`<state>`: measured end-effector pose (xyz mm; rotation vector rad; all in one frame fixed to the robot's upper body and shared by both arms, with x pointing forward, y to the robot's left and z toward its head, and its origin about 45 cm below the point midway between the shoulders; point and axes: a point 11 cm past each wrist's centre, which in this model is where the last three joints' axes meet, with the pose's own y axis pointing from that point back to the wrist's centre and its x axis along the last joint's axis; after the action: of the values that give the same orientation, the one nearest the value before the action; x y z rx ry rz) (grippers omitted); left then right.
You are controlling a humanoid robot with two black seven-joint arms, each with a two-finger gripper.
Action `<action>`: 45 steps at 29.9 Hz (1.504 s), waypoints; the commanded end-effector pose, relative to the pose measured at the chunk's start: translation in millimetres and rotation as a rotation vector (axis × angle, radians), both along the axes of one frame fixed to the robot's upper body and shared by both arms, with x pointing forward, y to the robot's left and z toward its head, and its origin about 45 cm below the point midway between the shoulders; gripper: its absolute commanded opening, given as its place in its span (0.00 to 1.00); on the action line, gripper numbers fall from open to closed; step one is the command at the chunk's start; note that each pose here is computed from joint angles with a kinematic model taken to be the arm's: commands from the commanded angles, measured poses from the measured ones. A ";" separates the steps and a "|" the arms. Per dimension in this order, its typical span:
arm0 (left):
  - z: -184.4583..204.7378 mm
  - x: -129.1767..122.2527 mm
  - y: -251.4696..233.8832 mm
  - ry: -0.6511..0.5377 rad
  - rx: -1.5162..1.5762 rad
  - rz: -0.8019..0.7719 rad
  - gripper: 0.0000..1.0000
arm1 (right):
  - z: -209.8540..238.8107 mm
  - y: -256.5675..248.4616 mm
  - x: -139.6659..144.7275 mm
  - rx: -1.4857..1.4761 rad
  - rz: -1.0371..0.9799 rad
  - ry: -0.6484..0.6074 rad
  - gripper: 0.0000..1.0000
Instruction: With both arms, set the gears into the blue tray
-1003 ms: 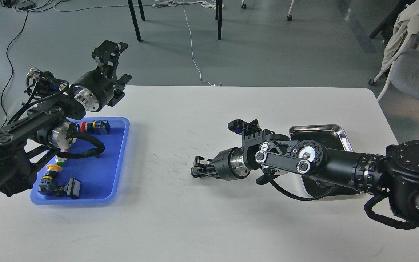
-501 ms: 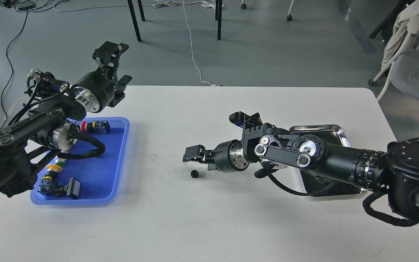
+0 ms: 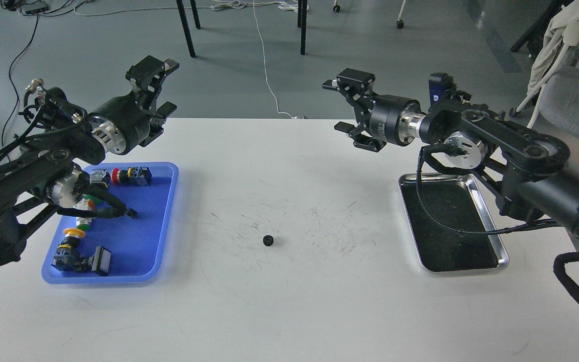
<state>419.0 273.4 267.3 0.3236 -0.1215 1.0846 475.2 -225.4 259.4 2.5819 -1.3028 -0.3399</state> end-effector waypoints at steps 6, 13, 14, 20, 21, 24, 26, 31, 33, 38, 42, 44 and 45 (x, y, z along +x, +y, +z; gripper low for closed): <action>-8.6 -55.3 -51.4 -0.118 0.342 -0.356 0.98 | 3.2 -200.3 -25.9 0.442 -0.475 -0.006 0.96; -77.9 -91.0 -103.2 -0.332 0.704 -0.601 0.98 | -67.9 -264.1 -83.4 0.720 -0.765 0.083 0.97; -93.1 -95.2 -105.2 -0.378 0.763 -0.612 0.98 | -78.2 -262.7 -89.2 0.732 -0.778 0.101 0.97; -154.9 -117.2 -102.8 -0.517 0.977 -0.674 0.98 | -129.6 -221.2 -102.1 0.792 -0.777 0.206 0.97; -158.5 -118.3 -101.4 -0.519 0.985 -0.673 0.98 | -132.5 -216.2 -101.9 0.794 -0.772 0.215 0.97; -167.3 -118.6 -101.2 -0.506 0.996 -0.668 0.98 | -136.1 -209.9 -101.6 0.800 -0.765 0.226 0.97; -170.7 -118.4 -104.8 -0.502 0.992 -0.667 0.97 | -136.0 -208.7 -101.1 0.798 -0.761 0.228 0.97; -183.0 -119.7 -111.4 -0.491 0.986 -0.653 0.96 | -133.6 -197.2 -95.8 0.778 -0.720 0.239 0.97; -186.4 -121.8 -114.1 -0.500 0.988 -0.653 0.96 | -129.8 -194.5 -93.7 0.741 -0.689 0.244 0.97; -192.5 -128.6 -115.4 -0.518 1.012 -0.677 0.95 | -126.4 -163.8 -79.6 0.603 -0.561 0.279 0.97; -196.5 -133.2 -116.0 -0.512 1.012 -0.680 0.91 | -116.1 -152.5 -75.8 0.598 -0.506 0.273 0.97; -197.4 -134.3 -119.4 -0.515 1.011 -0.685 0.89 | -107.4 -151.5 -74.4 0.600 -0.485 0.258 0.97; -197.5 -134.2 -119.7 -0.517 1.013 -0.685 0.88 | -104.7 -149.4 -74.0 0.602 -0.475 0.255 0.97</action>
<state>286.1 156.0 71.1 0.8233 -1.1754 0.3252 399.6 -378.3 145.1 2.4419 -1.9566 -1.2923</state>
